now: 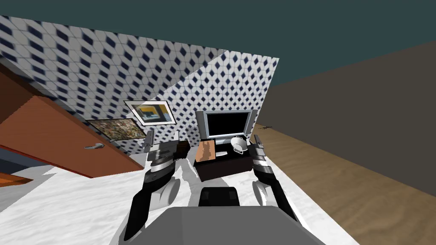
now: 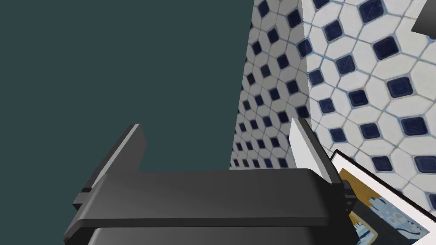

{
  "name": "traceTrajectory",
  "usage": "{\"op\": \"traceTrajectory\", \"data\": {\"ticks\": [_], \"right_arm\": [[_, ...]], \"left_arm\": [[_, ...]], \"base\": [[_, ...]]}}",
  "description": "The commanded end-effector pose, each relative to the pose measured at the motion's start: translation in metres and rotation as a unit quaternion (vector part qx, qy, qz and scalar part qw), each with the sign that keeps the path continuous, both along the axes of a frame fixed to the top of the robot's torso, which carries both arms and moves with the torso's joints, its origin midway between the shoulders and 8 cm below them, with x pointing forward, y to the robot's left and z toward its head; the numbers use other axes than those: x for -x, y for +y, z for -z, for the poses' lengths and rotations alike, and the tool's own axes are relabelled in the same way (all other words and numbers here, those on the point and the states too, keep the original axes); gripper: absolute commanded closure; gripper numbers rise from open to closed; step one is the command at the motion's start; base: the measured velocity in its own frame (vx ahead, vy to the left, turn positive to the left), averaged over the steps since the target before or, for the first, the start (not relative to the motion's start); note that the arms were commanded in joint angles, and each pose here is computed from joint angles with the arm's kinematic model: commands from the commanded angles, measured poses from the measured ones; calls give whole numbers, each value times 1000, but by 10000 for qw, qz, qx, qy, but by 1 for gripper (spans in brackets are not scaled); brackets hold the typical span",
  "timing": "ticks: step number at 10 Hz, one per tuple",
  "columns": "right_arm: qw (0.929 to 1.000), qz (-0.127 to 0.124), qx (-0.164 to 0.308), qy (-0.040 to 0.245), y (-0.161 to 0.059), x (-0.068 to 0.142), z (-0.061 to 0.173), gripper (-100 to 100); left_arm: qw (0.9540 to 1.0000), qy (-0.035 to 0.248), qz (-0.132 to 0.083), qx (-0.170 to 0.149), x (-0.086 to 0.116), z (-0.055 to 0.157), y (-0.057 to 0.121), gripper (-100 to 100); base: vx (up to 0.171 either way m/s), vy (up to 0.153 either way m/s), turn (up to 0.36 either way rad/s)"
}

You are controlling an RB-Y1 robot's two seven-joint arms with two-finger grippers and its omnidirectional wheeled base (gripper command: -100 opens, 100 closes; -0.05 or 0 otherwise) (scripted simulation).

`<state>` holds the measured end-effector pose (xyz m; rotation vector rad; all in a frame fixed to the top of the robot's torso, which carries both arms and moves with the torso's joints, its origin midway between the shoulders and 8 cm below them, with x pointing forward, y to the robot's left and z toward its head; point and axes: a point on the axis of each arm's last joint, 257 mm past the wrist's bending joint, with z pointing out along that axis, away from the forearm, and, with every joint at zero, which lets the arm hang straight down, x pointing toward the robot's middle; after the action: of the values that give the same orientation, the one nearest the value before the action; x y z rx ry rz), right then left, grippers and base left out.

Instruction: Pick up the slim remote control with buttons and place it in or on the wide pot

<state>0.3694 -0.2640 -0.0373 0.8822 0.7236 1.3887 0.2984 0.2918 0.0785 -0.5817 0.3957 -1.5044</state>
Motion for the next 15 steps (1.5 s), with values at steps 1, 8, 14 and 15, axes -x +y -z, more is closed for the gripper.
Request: {"op": "traceTrajectory", "data": {"ticks": [1, 8, 14, 15], "right_arm": [[9994, -159, 288, 115, 11, -2, 10, -100], [9761, -933, 1737, 913, 70, 0, 101, -100], [9449, -1380, 2562, 1501, 91, 16, 176, -100], [9442, -1381, 2563, 1541, 91, 17, 180, -100]], "left_arm": [[10000, 0, 0, 0, 0, 0, 0, 0], [10000, 0, 1, 0, 0, 0, 0, 0], [10000, 1, 0, 0, 0, 0, 0, 0], [10000, 0, 0, 0, 0, 0, 0, 0]], "base": [[-55, -33, 160], [-138, -58, 239], [-65, -19, 187], [-54, -15, 136]]}}
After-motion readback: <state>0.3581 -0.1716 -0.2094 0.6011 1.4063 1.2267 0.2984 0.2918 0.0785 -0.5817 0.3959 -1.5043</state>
